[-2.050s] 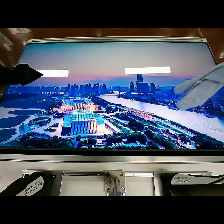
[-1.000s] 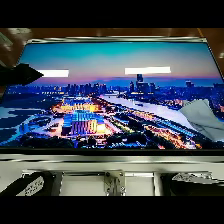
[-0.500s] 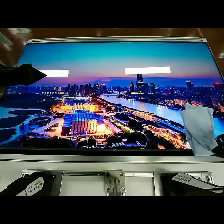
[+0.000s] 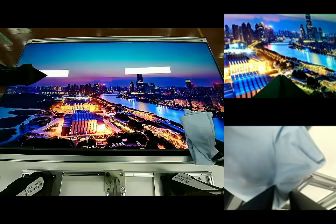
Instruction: Fold the shirts.
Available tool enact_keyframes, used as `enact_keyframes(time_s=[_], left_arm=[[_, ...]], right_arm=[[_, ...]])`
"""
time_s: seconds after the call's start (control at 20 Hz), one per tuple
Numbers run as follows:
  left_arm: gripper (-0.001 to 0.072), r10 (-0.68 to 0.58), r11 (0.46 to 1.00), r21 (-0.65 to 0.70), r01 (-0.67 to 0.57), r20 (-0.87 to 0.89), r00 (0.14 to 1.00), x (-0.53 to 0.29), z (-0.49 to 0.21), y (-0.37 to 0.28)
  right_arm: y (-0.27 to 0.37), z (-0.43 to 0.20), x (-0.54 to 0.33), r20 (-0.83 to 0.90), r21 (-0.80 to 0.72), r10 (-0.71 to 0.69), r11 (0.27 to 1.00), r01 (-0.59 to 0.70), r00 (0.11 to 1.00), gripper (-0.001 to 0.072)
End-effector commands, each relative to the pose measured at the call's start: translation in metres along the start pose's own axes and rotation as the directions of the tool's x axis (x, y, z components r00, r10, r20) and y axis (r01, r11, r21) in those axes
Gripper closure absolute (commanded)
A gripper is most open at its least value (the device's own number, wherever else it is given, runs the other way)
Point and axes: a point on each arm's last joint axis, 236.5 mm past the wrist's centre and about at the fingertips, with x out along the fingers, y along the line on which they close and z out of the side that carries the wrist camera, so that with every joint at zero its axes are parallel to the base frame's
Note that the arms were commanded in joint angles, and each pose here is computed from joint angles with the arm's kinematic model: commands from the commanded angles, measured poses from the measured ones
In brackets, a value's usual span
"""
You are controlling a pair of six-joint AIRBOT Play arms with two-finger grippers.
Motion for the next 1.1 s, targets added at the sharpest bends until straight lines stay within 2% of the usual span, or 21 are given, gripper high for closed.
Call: enact_keyframes(time_s=[0.0, 0.15, 0.25, 0.35, 0.45, 0.5, 0.55, 0.6, 0.65, 0.7, 0.75, 0.9, 1.05], left_arm=[[0.0672, 0.001, 1.0, 0.0, -0.001, 0.001, 1.0, 0.001, 0.0, 0.0], [0.0671, 0.004, 1.0, 0.001, -0.004, 0.018, 1.0, 0.0, 0.004, 0.001], [0.0673, 0.006, 1.0, 0.021, -0.006, 0.028, 1.0, 0.001, 0.007, 0.001], [0.0674, 0.057, 0.995, 0.087, -0.056, -0.01, 0.998, 0.011, -0.002, 0.008], [0.0675, 0.183, 0.974, 0.153, -0.165, -0.112, 0.977, 0.032, -0.026, 0.025], [0.0674, 0.257, 0.956, 0.195, -0.219, -0.195, 0.947, 0.045, -0.046, 0.033], [0.0674, 0.325, 0.934, 0.25, -0.257, -0.292, 0.899, 0.058, -0.069, 0.04], [0.067, 0.383, 0.911, 0.307, -0.277, -0.377, 0.843, 0.067, -0.089, 0.044], [0.0502, 0.426, 0.89, 0.364, -0.274, -0.451, 0.784, 0.075, -0.107, 0.045], [0.0074, 0.45, 0.879, 0.398, -0.262, -0.514, 0.73, 0.084, -0.124, 0.044], [-0.0013, 0.462, 0.874, 0.419, -0.248, -0.552, 0.694, 0.091, -0.133, 0.042], [-0.0013, 0.456, 0.871, 0.438, -0.224, -0.546, 0.703, 0.105, -0.134, 0.036], [-0.0013, 0.453, 0.87, 0.438, -0.225, -0.53, 0.717, 0.107, -0.13, 0.034]], right_arm=[[-0.019, 0.004, -0.017, 0.061, -0.017, -0.071, 0.997, 0.072, 0.996, 0.0157], [-0.019, 0.026, -0.071, 0.228, 0.009, -0.046, 0.999, 0.046, 0.973, 0.0157], [0.0, 0.052, -0.134, 0.426, -0.018, 0.058, 0.998, -0.056, 0.903, 0.0159], [0.047, 0.071, -0.215, 0.62, -0.171, 0.243, 0.97, -0.174, 0.746, 0.016], [0.111, 0.066, -0.278, 0.704, -0.365, 0.388, 0.916, -0.165, 0.595, 0.0159], [0.148, 0.053, -0.292, 0.698, -0.459, 0.446, 0.879, -0.128, 0.561, 0.0158], [0.184, 0.035, -0.292, 0.662, -0.54, 0.49, 0.837, -0.092, 0.567, 0.0141], [0.219, 0.012, -0.283, 0.602, -0.62, 0.525, 0.782, -0.062, 0.601, 0.0038], [0.251, -0.013, -0.266, 0.532, -0.69, 0.536, 0.723, -0.03, 0.656, 0.0032], [0.273, -0.029, -0.25, 0.489, -0.721, 0.516, 0.693, -0.007, 0.704, 0.0032], [0.285, -0.038, -0.236, 0.463, -0.723, 0.487, 0.69, -0.002, 0.74, 0.0032], [0.313, -0.074, -0.205, 0.359, -0.778, 0.448, 0.628, -0.003, 0.819, 0.0032], [0.334, -0.105, -0.195, 0.318, -0.834, 0.449, 0.552, 0.02, 0.835, 0.0032]])
